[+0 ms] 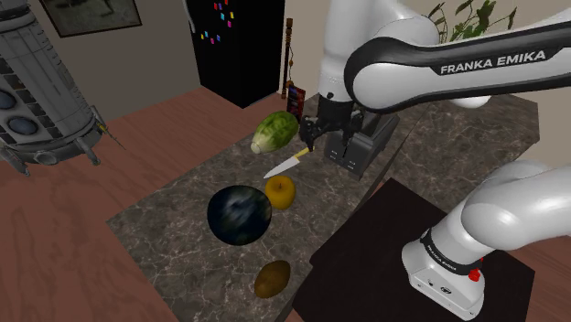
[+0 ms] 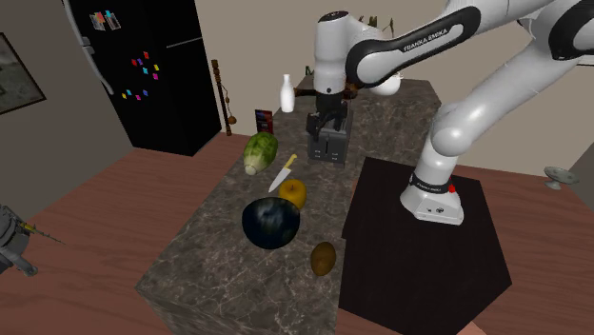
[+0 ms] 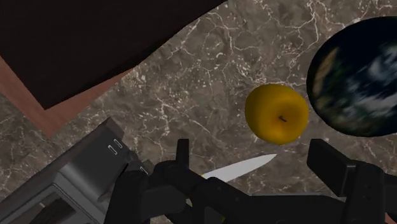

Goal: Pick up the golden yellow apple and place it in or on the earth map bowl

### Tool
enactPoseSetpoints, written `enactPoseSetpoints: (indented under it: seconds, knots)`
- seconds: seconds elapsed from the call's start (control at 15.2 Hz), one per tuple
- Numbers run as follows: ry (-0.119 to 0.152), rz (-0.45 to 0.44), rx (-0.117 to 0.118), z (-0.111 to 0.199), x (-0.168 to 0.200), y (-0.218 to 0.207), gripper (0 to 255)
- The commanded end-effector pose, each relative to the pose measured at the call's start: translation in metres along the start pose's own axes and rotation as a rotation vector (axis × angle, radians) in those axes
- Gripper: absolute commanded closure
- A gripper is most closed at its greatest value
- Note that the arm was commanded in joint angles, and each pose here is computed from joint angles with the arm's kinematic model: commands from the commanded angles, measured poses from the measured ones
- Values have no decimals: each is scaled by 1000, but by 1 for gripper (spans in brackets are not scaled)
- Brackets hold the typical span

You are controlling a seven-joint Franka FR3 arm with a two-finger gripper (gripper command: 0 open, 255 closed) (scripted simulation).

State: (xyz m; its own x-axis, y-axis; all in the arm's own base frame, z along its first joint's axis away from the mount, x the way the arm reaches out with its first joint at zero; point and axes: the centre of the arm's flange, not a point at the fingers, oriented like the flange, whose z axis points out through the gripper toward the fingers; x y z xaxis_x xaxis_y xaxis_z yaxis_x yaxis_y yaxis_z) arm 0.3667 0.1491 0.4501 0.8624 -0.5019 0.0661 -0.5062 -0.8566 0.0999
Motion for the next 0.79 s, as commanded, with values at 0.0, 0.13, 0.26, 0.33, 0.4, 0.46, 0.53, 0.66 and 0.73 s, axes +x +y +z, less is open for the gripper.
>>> enactPoseSetpoints:
  seconds: [0.0,0.13,0.26,0.33,0.4,0.46,0.53,0.66,0.73]
  knots:
    - [1,73,-14,18,2,-21,0]
    - [2,139,-30,37,6,-42,0]
    - [3,206,-46,57,11,-62,0]
    - [4,239,-54,67,14,-71,0]
    - [4,273,-62,76,17,-81,0]
    - [5,306,-70,86,21,-90,0]
    - [5,340,-78,96,25,-99,0]
    - [6,406,-94,117,33,-117,0]
    - [6,440,-103,127,38,-125,0]
